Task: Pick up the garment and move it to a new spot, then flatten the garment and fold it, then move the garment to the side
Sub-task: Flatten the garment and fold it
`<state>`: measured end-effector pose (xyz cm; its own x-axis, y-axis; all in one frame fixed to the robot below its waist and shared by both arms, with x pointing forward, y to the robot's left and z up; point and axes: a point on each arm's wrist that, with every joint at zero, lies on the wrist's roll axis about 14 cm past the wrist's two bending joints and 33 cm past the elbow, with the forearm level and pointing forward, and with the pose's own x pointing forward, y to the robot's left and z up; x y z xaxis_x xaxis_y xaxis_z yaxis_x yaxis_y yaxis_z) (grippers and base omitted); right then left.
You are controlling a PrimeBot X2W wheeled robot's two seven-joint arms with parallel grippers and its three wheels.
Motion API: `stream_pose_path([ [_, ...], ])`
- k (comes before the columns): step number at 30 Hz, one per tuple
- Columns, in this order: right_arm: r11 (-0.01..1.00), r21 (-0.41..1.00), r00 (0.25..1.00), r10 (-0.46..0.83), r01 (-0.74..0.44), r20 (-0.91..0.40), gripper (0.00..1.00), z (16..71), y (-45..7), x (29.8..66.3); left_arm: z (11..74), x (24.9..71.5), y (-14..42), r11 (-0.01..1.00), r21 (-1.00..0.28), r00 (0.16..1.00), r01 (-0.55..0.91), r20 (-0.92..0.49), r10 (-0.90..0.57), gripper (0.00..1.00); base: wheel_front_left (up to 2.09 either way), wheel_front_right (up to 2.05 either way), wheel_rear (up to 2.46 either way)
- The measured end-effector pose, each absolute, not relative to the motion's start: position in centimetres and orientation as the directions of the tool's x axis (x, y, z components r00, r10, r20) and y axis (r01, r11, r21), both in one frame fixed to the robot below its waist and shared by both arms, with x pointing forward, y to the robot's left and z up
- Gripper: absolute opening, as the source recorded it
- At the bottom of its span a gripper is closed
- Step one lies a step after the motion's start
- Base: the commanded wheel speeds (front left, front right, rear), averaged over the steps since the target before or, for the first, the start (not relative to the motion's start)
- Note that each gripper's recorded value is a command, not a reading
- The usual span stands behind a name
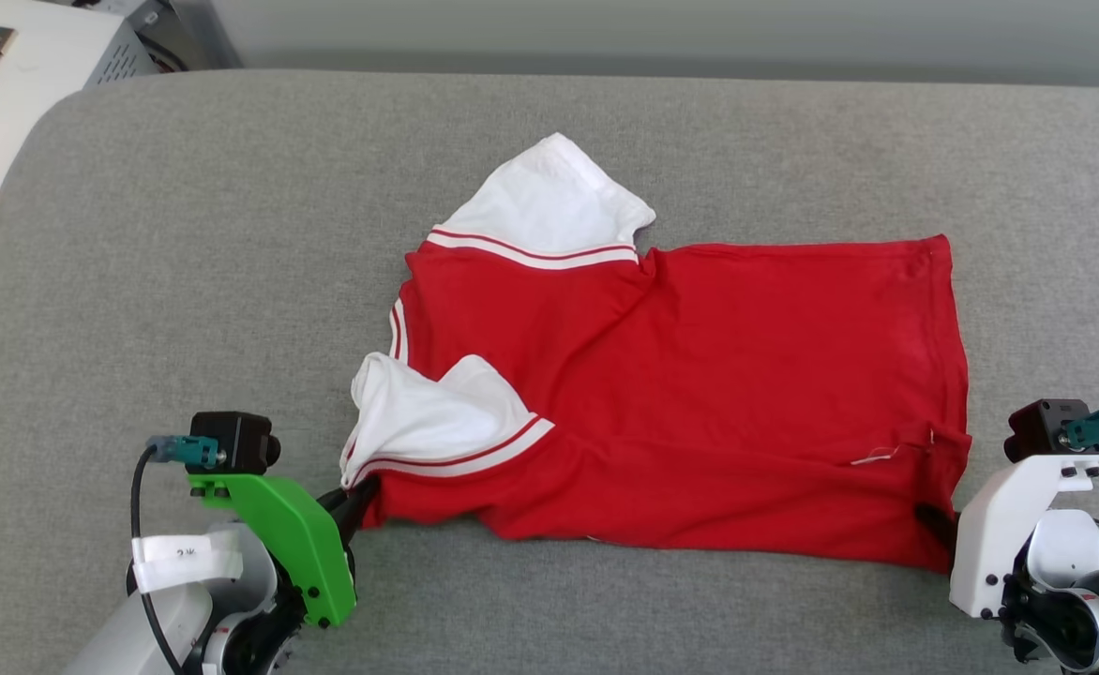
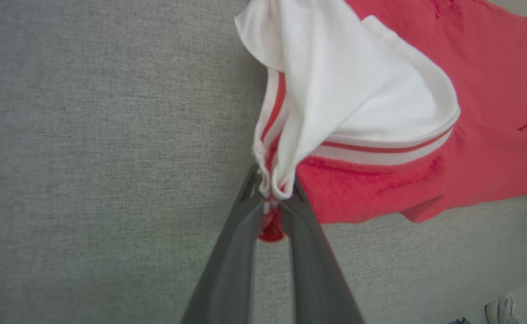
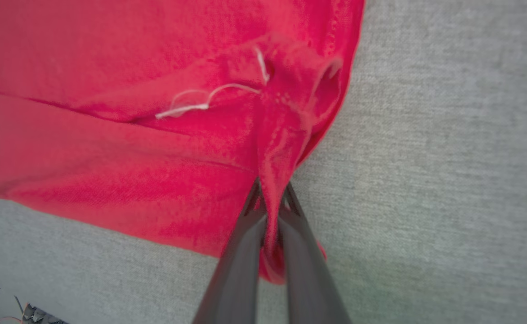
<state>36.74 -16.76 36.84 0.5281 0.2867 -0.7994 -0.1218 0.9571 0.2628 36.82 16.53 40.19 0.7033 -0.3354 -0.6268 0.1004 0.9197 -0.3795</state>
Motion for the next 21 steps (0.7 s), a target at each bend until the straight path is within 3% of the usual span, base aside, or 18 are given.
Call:
stream_pose_path([
  [7,0.952,0.253,0.607,0.306,-0.174,-0.733,0.0,40.4,-16.2,36.5,41.6,34.9,16.9,0.919,-0.386,0.747,0.084,-0.585,-0.314,0.0,0.0,0.0,0.0],
  [15,0.945,0.272,0.627,0.324,-0.181,-0.709,0.0,41.7,-16.0,33.2,42.2,31.0,17.7,0.931,-0.36,0.742,0.059,-0.609,-0.282,0.0,0.0,0.0,0.0],
  [21,0.946,0.301,0.621,0.309,-0.122,-0.72,0.0,41.1,-16.8,30.0,42.3,28.7,18.2,0.935,-0.352,0.726,0.038,-0.634,-0.268,0.0,0.0,0.0,0.0],
])
